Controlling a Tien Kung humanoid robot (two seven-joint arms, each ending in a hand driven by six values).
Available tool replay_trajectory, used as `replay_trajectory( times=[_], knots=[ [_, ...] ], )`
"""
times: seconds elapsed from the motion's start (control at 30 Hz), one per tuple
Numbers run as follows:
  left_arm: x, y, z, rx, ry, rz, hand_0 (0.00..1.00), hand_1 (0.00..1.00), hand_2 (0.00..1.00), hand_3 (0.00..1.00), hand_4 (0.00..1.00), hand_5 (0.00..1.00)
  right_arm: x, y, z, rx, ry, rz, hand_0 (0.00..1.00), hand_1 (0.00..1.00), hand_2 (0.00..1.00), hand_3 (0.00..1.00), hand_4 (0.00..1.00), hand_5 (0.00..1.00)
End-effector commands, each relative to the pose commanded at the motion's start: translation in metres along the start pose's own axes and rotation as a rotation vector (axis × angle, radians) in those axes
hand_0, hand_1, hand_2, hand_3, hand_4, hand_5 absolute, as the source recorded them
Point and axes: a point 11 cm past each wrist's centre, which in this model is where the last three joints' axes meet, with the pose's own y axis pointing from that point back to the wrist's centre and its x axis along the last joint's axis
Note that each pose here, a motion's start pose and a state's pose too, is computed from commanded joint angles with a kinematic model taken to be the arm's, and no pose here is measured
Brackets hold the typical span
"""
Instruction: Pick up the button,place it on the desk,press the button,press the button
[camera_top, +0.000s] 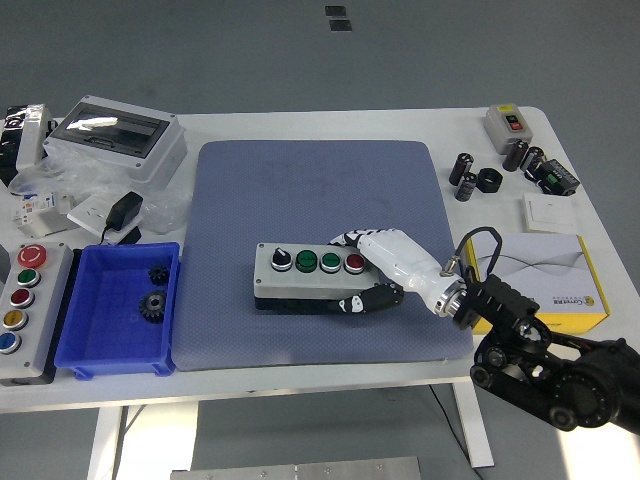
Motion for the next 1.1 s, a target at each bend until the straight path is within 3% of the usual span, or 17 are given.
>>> replay_trajectory(
  times=[0.53,1.1],
  knots=[
    [0.000,0.000,-0.001,0.002,-0.003,0.000,0.627,0.597,0.537,0.607,0.651,0.463,-0.002,0.003,0.003,-0.016,-0.013,-0.007,0.846,0.779,0.782,0.803,0.616,0.011],
    [0.001,0.000,-0.002,0.001,-0.006,0.001,0.626,0.595,0.537,0.606,0.648,0.463,0.003,0.009,0.013,-0.087,-0.092,-0.058,0.851,0.780,0.789,0.822,0.649,0.054]
  ],
)
